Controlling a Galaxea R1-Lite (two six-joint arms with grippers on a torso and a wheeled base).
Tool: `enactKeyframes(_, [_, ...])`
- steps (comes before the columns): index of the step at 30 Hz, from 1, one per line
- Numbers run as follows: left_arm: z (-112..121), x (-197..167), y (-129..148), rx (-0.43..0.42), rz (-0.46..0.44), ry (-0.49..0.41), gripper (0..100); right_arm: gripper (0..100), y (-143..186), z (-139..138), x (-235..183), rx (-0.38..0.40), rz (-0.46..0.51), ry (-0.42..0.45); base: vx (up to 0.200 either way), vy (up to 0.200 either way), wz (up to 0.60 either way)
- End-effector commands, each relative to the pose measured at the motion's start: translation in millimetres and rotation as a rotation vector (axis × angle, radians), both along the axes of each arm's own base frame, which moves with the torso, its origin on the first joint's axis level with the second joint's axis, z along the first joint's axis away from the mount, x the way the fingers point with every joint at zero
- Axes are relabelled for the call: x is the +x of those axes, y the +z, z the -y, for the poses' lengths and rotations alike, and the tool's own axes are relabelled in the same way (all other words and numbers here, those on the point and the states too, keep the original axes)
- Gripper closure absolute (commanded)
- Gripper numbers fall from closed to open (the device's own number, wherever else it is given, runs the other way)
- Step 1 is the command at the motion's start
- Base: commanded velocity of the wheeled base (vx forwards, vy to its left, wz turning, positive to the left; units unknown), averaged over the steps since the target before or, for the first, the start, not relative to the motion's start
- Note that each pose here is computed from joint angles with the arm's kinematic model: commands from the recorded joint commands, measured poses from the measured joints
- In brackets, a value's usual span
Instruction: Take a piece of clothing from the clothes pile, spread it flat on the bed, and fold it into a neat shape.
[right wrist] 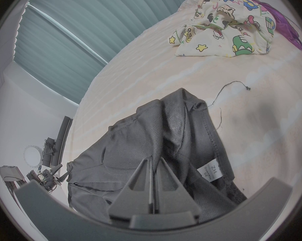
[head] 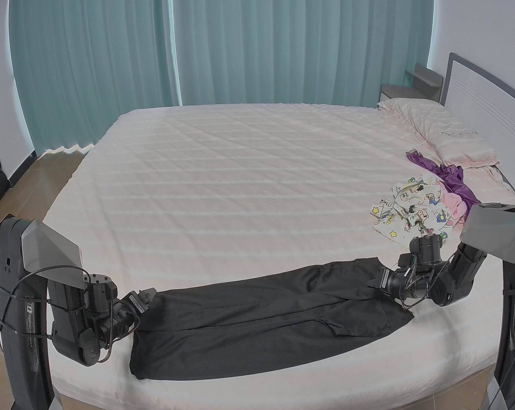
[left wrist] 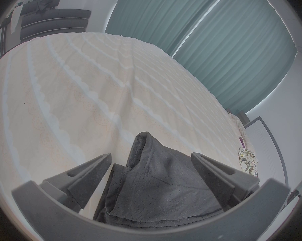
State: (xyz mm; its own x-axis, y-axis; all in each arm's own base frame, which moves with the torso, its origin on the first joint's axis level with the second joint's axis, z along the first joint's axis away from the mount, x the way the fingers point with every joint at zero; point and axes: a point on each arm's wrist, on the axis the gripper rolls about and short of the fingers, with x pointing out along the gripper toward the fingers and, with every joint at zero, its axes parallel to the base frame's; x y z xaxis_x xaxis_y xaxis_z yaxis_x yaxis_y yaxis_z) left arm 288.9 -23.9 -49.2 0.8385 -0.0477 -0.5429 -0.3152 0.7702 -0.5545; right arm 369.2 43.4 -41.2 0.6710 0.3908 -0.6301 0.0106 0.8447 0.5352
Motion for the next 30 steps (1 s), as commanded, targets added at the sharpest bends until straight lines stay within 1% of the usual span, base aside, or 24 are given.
enactKeyframes(1, [0.0, -0.1, -0.9, 0.000, -0.003, 0.000, 0, 100, 1.7, -0.2, -0.9, -0.003, 0.002, 0.002, 0.000, 0.000, 0.00])
enactKeyframes(2, [0.0, 0.3, -0.8, 0.000, -0.001, 0.000, 0, 0, 0.9, -0.1, -1.4, -0.006, 0.000, 0.004, 0.000, 0.000, 0.00])
enactKeyframes(5, [0.0, 0.3, -0.8, 0.000, -0.001, 0.000, 0, 0, 0.8, -0.5, -0.8, -0.020, 0.008, 0.004, 0.000, 0.000, 0.00])
enactKeyframes(8, [0.0, 0.7, -0.7, 0.000, 0.000, 0.000, 0, 0, 4.7, 0.9, 2.2, -0.034, 0.028, -0.020, 0.000, 0.000, 0.00])
enactKeyframes(10, [-0.8, 1.5, -0.5, 0.000, 0.003, 0.003, 0, 0, 23.9, 2.8, 7.8, -0.043, 0.097, -0.052, 0.000, 0.000, 0.00])
enactKeyframes(13, [-1.6, 2.7, -0.2, -0.002, 0.008, 0.007, 0, 0, 45.2, -0.9, 9.7, -0.026, 0.152, -0.051, 0.000, 0.000, 0.00])
enactKeyframes(16, [-1.6, 2.7, -0.2, -0.003, 0.008, 0.006, 0, 0, 57.6, -20.9, 18.9, -0.017, 0.204, -0.019, 0.000, 0.000, 0.00])
enactKeyframes(17, [-1.6, 2.7, -0.2, -0.003, 0.008, 0.006, 0, 0, 59.0, -24.1, 20.6, -0.018, 0.212, -0.017, 0.000, 0.000, 0.00])
enactKeyframes(18, [-1.6, 2.3, -0.3, -0.005, 0.006, 0.005, 0, 0, 59.7, -34.2, 25.2, -0.033, 0.219, -0.017, 0.000, 0.000, 0.00])
enactKeyframes(21, [-0.7, 1.8, -0.5, -0.035, 0.001, 0.020, 0, 0, 50.7, -62.3, 29.6, -0.063, 0.172, 0.018, 0.000, 0.000, 0.00])
enactKeyframes(22, [-0.7, 1.8, -0.5, -0.035, 0.001, 0.020, 0, 0, 50.7, -62.3, 29.6, -0.063, 0.172, 0.018, 0.000, 0.000, 0.00])
enactKeyframes(24, [0.7, 2.0, -0.4, -0.066, 0.001, 0.033, 0, 0, 47.4, -82.9, 34.4, -0.088, 0.158, 0.045, 0.000, 0.000, 0.00])
enactKeyframes(25, [0.7, 2.0, -0.4, -0.066, 0.001, 0.033, 0, 0, 47.4, -82.9, 34.4, -0.088, 0.158, 0.045, 0.000, 0.000, 0.00])
enactKeyframes(26, [0.7, 2.0, -0.4, -0.067, 0.001, 0.034, 0, 0, 44.1, -92.9, 36.3, -0.099, 0.155, 0.063, 0.000, 0.000, 0.00])
enactKeyframes(27, [0.7, 2.0, -0.4, -0.067, 0.001, 0.034, 0, 0, 44.1, -92.9, 36.3, -0.099, 0.155, 0.063, 0.000, 0.000, 0.00])
enactKeyframes(28, [0.7, 1.9, -0.9, -0.067, -0.001, 0.034, 0, 0, 38.5, -101.1, 39.4, -0.135, 0.150, 0.085, 0.000, 0.000, 0.00])
enactKeyframes(29, [0.7, 1.9, -0.9, -0.067, -0.001, 0.034, 0, 0, 38.2, -101.3, 39.8, -0.139, 0.150, 0.086, 0.000, 0.000, 0.00])
enactKeyframes(30, [1.1, 1.8, -1.3, -0.066, -0.002, 0.034, 0, 0, 33.4, -103.0, 43.4, -0.203, 0.145, 0.093, 0.000, 0.000, 0.00])
